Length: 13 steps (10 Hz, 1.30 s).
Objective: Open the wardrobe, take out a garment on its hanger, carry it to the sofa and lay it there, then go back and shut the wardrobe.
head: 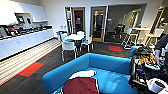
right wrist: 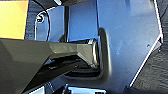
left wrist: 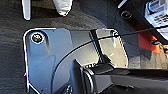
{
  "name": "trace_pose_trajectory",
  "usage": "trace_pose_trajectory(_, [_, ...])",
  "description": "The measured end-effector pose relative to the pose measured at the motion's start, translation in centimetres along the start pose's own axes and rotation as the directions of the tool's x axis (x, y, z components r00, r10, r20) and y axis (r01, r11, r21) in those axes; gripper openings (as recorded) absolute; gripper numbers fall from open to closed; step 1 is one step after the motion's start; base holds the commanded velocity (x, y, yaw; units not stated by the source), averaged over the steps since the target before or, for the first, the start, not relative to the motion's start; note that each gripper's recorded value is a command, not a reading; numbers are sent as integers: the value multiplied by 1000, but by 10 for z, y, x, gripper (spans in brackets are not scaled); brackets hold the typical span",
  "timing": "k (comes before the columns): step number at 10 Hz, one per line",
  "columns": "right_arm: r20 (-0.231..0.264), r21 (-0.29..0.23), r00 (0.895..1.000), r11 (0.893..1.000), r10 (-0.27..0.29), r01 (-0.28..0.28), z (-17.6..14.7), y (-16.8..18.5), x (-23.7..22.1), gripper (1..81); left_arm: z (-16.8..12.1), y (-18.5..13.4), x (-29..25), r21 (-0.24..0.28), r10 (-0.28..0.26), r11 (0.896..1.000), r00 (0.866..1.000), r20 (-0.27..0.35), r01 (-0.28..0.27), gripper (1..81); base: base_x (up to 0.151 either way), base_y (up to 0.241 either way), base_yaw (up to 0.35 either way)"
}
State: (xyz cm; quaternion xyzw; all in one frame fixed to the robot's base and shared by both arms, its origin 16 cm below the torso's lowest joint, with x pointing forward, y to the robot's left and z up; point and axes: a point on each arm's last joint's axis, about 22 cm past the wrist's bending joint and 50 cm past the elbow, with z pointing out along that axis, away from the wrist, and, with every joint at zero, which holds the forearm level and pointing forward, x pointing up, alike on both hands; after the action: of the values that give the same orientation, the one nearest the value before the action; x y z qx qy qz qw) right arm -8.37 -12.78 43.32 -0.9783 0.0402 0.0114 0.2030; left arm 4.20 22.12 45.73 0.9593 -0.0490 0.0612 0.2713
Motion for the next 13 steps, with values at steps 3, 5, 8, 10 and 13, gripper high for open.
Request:
trace_pose_trajectory(3, [8, 0, 1000, 1000, -1, 1, 0, 0, 1, 811, 1, 0, -2, 3, -1, 1000, 1000, 2, 1, 811, 0, 0, 244])
trace_pose_trajectory(5, [11, -1, 1000, 1000, -1, 1, 1, -1, 1, 811, 2, 2, -2, 0, -1, 1000, 1000, 2, 1, 811, 0, 0, 246])
trace_pose_trajectory(8, [9, -7, 1000, 1000, -1, 1, 3, -2, 5, 811, 3, 4, -8, -2, -14, 1000, 1000, 8, 14, 811, 0, 0, 248])
trace_pose_trajectory(10, [-3, -17, 1000, 1000, -3, 3, 5, -2, 16, 811, -1, -2, -14, 10, -20, 1000, 1000, 15, 20, 811, 0, 0, 255])
trace_pose_trajectory(13, [-5, -18, 1000, 1000, 2, -2, 6, -4, 16, 811, -1, -2, -16, 11, -39, 999, 999, 17, 39, 811, 0, 0, 255])
